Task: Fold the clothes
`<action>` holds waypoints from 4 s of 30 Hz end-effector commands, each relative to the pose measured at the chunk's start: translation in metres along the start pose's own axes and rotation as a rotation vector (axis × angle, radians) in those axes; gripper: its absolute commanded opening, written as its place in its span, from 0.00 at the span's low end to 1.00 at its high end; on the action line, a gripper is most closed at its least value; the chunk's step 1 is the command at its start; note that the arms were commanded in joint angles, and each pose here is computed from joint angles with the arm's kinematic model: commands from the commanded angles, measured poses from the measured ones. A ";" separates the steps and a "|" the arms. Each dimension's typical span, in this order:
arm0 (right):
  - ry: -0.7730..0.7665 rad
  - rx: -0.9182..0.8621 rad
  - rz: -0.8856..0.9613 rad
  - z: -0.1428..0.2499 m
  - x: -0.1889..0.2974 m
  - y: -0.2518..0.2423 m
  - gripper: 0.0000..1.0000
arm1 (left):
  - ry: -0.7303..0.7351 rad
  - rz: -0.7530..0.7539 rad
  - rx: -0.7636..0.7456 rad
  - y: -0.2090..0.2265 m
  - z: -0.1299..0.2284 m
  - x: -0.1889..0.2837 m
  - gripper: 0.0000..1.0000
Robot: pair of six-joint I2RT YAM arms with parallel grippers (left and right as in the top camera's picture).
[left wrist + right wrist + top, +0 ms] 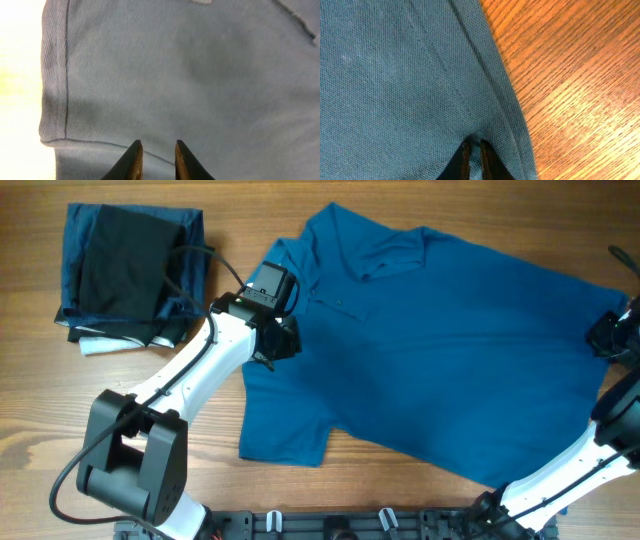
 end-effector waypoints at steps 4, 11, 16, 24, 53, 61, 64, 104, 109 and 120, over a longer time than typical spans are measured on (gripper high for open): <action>-0.135 0.052 -0.065 -0.038 0.047 0.014 0.25 | -0.161 0.114 -0.151 -0.036 -0.037 0.042 0.22; -0.333 0.174 -0.243 -0.053 0.155 0.077 0.55 | -0.548 0.257 -0.228 -0.087 -0.105 0.131 0.04; -0.298 0.209 -0.267 -0.041 0.163 0.099 0.92 | -0.712 0.353 -0.227 -0.110 -0.139 0.205 0.04; -0.248 0.071 -0.299 -0.035 0.163 0.105 1.00 | -0.857 0.468 -0.294 -0.158 -0.192 0.250 0.04; -0.389 1.114 -0.700 0.076 0.131 0.411 0.80 | 0.023 0.223 0.305 0.021 -0.218 0.036 0.15; -0.508 1.302 -0.392 0.124 0.104 0.471 0.62 | 0.053 0.207 0.313 0.023 -0.212 0.036 0.40; -0.526 1.326 -0.287 0.124 0.093 0.471 0.61 | 0.055 0.205 0.314 0.023 -0.211 0.036 0.61; -0.669 1.139 -0.374 0.102 0.143 0.480 0.04 | 0.067 0.199 0.317 0.024 -0.209 0.036 0.82; -0.767 1.175 -0.356 0.086 0.150 0.481 0.04 | 0.067 0.199 0.317 0.024 -0.209 0.036 0.82; -0.988 1.036 -0.409 0.024 0.135 0.476 0.04 | 0.070 0.198 0.317 0.024 -0.208 0.036 0.80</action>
Point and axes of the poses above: each gripper's point midway between its finger pads, its own x axis back along the fingers, its own y axis along the line the jaws close on, z = x × y, the point moved 6 cm from there along x, back along the fingers, and after that the axes turned 9 degrees about x, right-handed, at the moved point
